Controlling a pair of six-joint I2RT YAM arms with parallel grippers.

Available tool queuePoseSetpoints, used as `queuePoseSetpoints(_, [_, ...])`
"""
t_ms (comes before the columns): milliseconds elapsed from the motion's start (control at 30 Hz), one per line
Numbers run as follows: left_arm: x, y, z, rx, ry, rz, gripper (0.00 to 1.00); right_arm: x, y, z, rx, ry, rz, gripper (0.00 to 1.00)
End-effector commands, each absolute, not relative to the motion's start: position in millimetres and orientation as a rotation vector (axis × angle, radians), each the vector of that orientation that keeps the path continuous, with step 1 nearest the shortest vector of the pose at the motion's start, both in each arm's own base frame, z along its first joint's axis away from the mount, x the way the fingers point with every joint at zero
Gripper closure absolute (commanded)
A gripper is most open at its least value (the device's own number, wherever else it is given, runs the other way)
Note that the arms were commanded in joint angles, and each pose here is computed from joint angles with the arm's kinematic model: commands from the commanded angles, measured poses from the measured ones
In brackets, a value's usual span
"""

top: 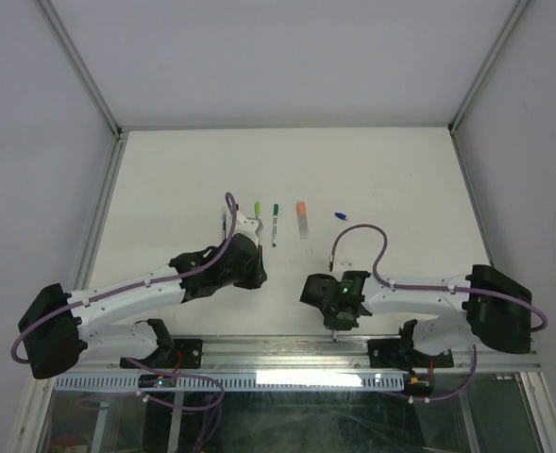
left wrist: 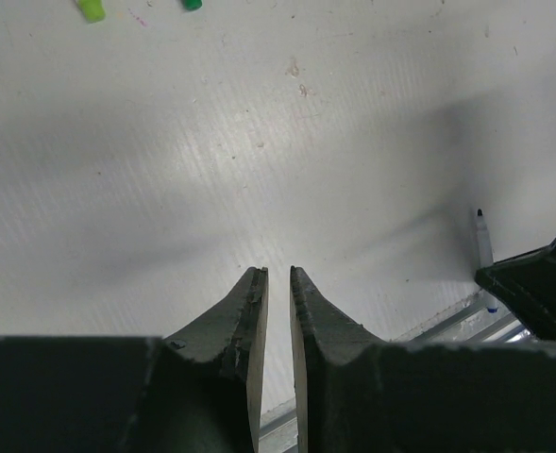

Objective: Insert the pens into the pen caps
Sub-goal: Pick up the pen from the center of the board.

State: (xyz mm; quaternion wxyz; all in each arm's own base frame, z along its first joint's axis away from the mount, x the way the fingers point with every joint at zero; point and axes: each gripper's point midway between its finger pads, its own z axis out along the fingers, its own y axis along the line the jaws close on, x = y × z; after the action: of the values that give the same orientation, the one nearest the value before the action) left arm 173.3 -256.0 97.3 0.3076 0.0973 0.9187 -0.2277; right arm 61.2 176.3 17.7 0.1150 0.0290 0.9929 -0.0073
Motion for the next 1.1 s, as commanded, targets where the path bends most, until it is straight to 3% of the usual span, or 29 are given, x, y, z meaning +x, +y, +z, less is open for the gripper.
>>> queuePoseSetpoints(0, [176,-265,112,0.238,2.375,-0.687,0.84,54,202,16,-0.129,2.917,0.046,0.90])
queuePoseSetpoints(233, [176,-264,112,0.232,2.373,-0.690,0.84,33,212,6,-0.224,2.958,-0.047,0.90])
queuePoseSetpoints(800, [175,-263,111,0.229,2.375,-0.688,0.84,34,206,-20,-0.176,2.949,-0.180,0.81])
queuePoseSetpoints(1067, [176,-262,114,0.218,2.361,-0.696,0.84,39,216,-8,-0.185,2.901,-0.115,0.95])
